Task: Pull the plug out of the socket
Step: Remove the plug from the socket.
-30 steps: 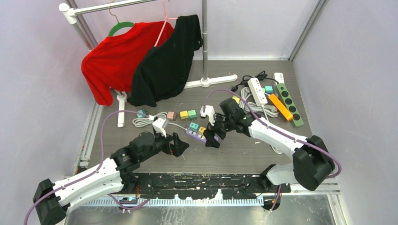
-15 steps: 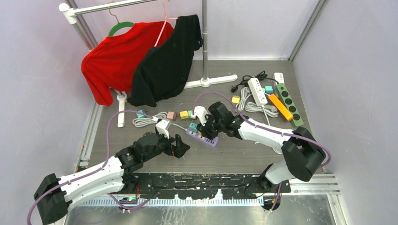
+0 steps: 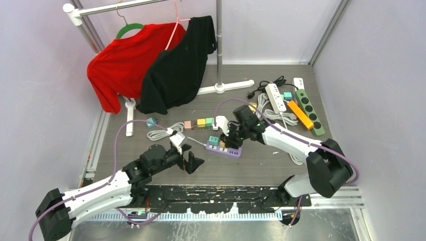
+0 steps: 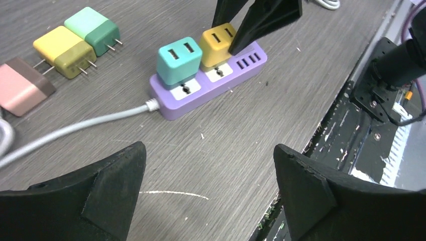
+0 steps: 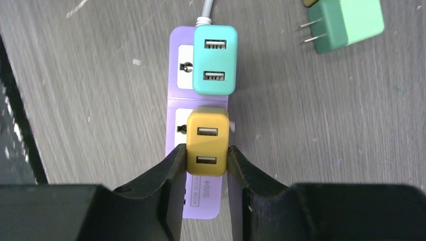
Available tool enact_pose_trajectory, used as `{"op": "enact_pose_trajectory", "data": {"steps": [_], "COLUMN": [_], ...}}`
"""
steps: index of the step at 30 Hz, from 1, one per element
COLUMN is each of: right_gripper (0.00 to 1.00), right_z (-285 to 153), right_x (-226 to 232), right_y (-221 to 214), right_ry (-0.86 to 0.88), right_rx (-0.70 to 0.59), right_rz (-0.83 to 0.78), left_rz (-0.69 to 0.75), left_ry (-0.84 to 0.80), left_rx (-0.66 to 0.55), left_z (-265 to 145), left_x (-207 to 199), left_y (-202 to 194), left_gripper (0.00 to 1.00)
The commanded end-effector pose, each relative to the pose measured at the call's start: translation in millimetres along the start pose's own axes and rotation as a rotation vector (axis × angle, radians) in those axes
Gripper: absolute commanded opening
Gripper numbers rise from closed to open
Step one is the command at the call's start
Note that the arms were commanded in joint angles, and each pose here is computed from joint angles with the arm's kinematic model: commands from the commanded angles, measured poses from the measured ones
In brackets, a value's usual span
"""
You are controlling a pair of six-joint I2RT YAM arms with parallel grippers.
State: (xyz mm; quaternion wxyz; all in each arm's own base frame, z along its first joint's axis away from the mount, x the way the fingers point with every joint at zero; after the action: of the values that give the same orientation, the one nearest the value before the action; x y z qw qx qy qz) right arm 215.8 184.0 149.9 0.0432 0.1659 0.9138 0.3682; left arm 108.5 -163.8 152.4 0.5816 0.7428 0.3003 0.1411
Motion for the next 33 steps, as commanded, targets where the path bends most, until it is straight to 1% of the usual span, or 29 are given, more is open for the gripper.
{"op": "enact_pose_trajectory", "data": {"steps": [1,3,4,6,10,14,15,17,20,25,28,31,33], "right_gripper": [0.12,0.09,0.07,0.07,0.09,0.15,0.17,0.19,0.24,0.31,0.32,0.32,0.35], "right_z": [-34.0,-38.7,-39.3,-38.8,-35.8,-32.8,-32.3,-32.0,-30.6,-28.5,-27.9,-27.6,-27.3], "right_x": [1.8,3.0,3.2,3.4,7.3,11.8,11.7,12.0,12.4,10.8,10.1,10.0,10.2], "right_y": [-7.0,-17.8,-22.4,-28.5,-35.3,-41.6,-41.5,-41.8,-43.1,-42.5,-41.2,-40.2,-40.3], "right_ry": [0.177,0.244,0.27,0.299,0.375,0.43,0.428,0.429,0.427,0.41,0.399,0.394,0.393], "right_rx": [-0.034,-0.024,-0.022,-0.018,-0.018,-0.031,-0.034,-0.038,-0.041,-0.041,-0.045,-0.051,-0.053], "right_rz": [-0.18,-0.239,-0.275,-0.313,-0.386,-0.436,-0.438,-0.439,-0.427,-0.394,-0.373,-0.357,-0.351], "left_rz": [0.124,0.155,0.169,0.205,0.305,0.364,0.368,0.37,0.37,0.346,0.319,0.301,0.297], "left_ry": [-0.129,-0.171,-0.184,-0.202,-0.235,-0.254,-0.253,-0.244,-0.249,-0.276,-0.283,-0.288,-0.282], "left_rx": [-0.175,-0.203,-0.21,-0.207,-0.181,-0.177,-0.176,-0.184,-0.191,-0.154,-0.152,-0.148,-0.141], "left_z": [3.2,6.3,8.5,14.3,31.6,51.6,56.9,66.1,78.4,97.6,104.1,110.1,114.0], "left_x": [-6.5,-9.5,-11.2,-15.1,-26.7,-35.1,-35.6,-35.9,-38.3,-42.2,-43.7,-44.9,-44.7], "left_y": [15.0,14.8,15.6,17.2,17.2,18.8,18.2,17.7,18.6,9.5,4.8,-0.5,-2.5], "left_gripper": [0.96,0.95,0.93,0.91,0.88,0.88,0.84,0.83,0.76,0.65,0.61,0.54,0.49]}}
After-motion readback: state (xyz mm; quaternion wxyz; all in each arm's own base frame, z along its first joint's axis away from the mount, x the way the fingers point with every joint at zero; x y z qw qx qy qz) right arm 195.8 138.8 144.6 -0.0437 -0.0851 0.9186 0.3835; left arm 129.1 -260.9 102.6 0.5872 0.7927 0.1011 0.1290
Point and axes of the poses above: each gripper's point midway between its finger pads, its own z axis out along the fingers, its own x axis along the line the jaws close on, y = z × x, the point moved 10 cm from there along -z, back along the fingers, and after that the axes turned 8 degrees about z, right-handed, at the moved point
